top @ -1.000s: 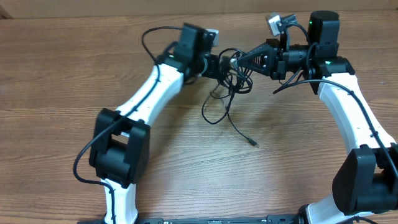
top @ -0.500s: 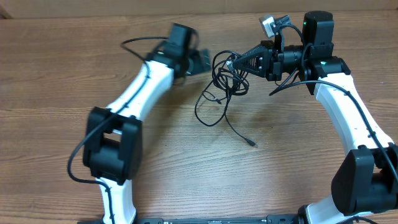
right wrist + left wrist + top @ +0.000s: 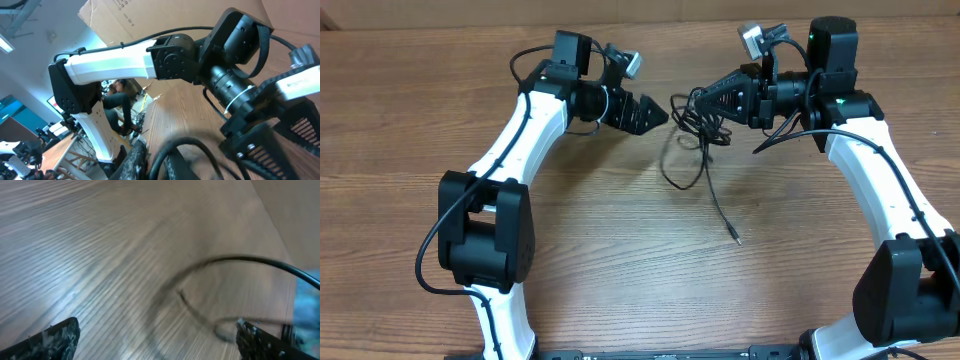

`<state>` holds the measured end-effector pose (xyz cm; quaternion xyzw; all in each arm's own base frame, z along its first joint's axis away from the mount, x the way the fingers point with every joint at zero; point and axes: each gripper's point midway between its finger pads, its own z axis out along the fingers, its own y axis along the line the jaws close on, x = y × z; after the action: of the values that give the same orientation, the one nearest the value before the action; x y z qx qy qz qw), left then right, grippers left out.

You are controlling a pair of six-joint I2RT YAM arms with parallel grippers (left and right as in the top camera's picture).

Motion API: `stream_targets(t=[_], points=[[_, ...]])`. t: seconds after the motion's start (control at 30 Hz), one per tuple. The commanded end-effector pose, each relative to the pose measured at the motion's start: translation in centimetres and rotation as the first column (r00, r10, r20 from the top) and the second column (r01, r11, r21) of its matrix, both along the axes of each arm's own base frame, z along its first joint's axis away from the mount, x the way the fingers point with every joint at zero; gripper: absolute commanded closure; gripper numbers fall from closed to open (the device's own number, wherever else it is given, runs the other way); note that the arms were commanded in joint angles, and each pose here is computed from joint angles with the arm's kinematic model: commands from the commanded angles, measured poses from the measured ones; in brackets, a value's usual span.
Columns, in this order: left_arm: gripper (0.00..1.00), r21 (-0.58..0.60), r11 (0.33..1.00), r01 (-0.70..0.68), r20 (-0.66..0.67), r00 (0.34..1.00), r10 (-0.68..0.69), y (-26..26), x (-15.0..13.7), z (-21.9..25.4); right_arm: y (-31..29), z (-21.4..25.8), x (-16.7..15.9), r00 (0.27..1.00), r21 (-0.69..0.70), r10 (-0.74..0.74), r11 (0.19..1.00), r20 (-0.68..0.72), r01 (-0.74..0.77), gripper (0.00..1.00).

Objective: Untangle cables

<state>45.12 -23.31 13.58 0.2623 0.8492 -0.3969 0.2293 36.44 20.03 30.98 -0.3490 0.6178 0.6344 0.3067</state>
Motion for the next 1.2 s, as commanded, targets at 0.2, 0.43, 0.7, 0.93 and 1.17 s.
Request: stream_targets(t=[0.2, 0.43, 0.7, 0.93, 1.17], points=[[0.02, 0.074, 0.978, 0.197, 0.283, 0.936, -0.21, -3.9, -0.8, 1.7, 0.2, 1.7, -0.6, 0.998, 0.017, 0.032, 0.999, 0.06, -0.033, 0.9], [0.09, 0.363, 0.925, -0.116, 0.325, 0.946, -0.009, -2.9, 2.5, -1.2, 0.2, 1.8, -0.6, 0.998, 0.017, 0.033, 0.999, 0.058, -0.034, 0.96], [0.05, 0.363, 0.861, -0.355, 0.377, 0.901, 0.213, -1.1, 5.4, -0.6, 0.2, 1.6, -0.7, 0.999, 0.012, 0.035, 0.999, -0.042, -0.035, 0.96], [0.06, 0.363, 0.81, -0.46, 0.295, 0.882, 0.369, 0.8, 5.7, -2.0, -2.0, -7.9, 4.1, 0.866, -0.421, -0.457, 0.839, -0.203, 0.344, 0.96], [0.01, 0.384, 0.807, -0.448, 0.26, 0.892, 0.371, 1.1, 5.2, -3.0, -11.2, -17.3, 3.2, 0.603, -0.881, -0.797, 0.265, 0.028, 0.391, 0.94]])
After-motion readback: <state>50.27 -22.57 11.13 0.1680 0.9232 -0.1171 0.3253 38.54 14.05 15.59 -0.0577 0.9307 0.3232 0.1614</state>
